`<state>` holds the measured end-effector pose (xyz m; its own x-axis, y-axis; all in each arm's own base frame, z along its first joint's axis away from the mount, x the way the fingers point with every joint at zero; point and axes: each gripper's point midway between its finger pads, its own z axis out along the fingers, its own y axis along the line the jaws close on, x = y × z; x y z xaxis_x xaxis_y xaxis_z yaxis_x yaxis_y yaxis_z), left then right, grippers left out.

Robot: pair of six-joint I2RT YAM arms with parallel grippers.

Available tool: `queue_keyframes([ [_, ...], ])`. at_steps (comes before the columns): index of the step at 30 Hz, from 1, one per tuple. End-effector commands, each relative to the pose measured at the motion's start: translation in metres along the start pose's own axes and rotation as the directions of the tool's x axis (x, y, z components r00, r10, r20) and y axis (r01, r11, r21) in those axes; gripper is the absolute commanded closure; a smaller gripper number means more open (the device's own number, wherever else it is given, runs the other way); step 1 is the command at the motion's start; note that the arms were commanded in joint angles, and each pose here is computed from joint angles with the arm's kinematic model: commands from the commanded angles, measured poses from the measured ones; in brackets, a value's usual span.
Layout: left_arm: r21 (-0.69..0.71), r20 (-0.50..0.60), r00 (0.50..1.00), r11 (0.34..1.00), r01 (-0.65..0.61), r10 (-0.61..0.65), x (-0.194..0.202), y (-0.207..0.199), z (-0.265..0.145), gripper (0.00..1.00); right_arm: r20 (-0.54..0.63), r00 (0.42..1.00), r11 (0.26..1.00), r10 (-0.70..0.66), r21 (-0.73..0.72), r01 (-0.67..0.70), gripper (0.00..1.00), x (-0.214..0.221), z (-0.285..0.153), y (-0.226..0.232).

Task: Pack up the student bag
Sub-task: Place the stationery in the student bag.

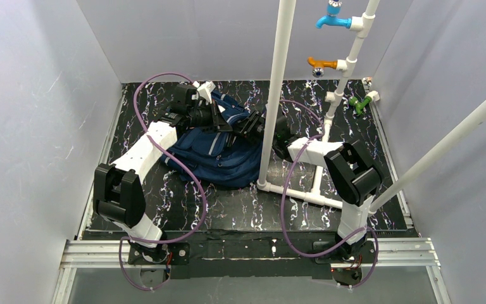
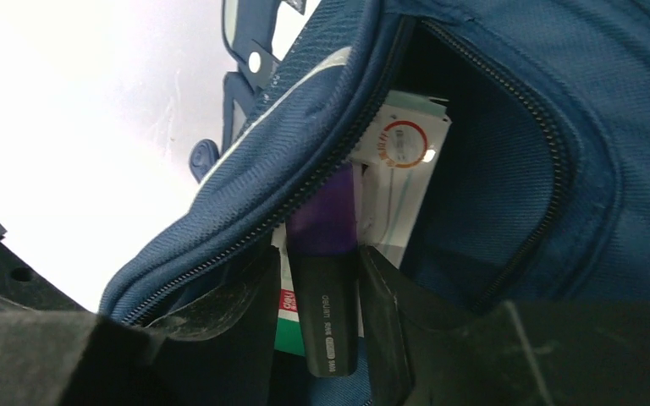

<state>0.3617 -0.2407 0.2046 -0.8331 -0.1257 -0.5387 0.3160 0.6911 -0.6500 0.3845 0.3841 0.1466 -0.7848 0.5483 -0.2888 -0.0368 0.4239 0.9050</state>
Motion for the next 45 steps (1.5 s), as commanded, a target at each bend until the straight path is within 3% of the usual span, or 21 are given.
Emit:
queue_keyframes([
  [1, 0.184, 0.046, 0.997, 0.981, -0.067, 0.059, -0.012, -0.061, -0.028, 1.00, 0.018, 0.997, 0.997, -0.080, 0.021, 0.079, 0.52, -0.004, -0.008, 0.009],
  [17, 0.187, 0.041, 0.997, 0.980, -0.067, 0.060, -0.009, -0.061, -0.029, 1.00, 0.002, 0.988, 0.985, -0.153, 0.085, 0.152, 0.46, -0.004, -0.026, -0.006],
  [19, 0.186, 0.042, 0.997, 0.980, -0.072, 0.066, -0.009, -0.061, -0.030, 1.00, -0.002, 0.980, 0.976, -0.198, 0.095, 0.197, 0.35, -0.007, -0.030, -0.006],
  [23, 0.177, 0.034, 0.997, 0.981, -0.077, 0.072, -0.007, -0.059, -0.030, 1.00, -0.065, 0.933, 0.925, -0.353, 0.123, 0.359, 0.19, -0.014, -0.035, -0.012],
  [33, 0.153, -0.022, 0.998, 0.987, -0.056, 0.060, 0.014, -0.042, -0.022, 1.00, -0.199, 0.774, 0.774, -0.601, 0.097, 0.626, 0.20, -0.030, -0.074, -0.015],
  [37, 0.133, -0.052, 0.997, 0.990, -0.044, 0.052, 0.023, -0.033, -0.019, 0.84, -0.260, 0.721, 0.732, -0.642, 0.071, 0.677, 0.20, -0.022, -0.083, -0.025],
  [40, 0.102, -0.063, 0.996, 0.993, -0.064, 0.070, 0.031, -0.027, -0.024, 0.60, -0.303, 0.717, 0.739, -0.628, 0.055, 0.671, 0.20, -0.014, -0.083, -0.032],
  [45, -0.097, -0.066, 0.987, 0.983, -0.155, 0.149, 0.049, 0.000, -0.060, 0.50, -0.291, 0.712, 0.727, -0.639, 0.072, 0.683, 0.19, -0.021, -0.087, -0.032],
])
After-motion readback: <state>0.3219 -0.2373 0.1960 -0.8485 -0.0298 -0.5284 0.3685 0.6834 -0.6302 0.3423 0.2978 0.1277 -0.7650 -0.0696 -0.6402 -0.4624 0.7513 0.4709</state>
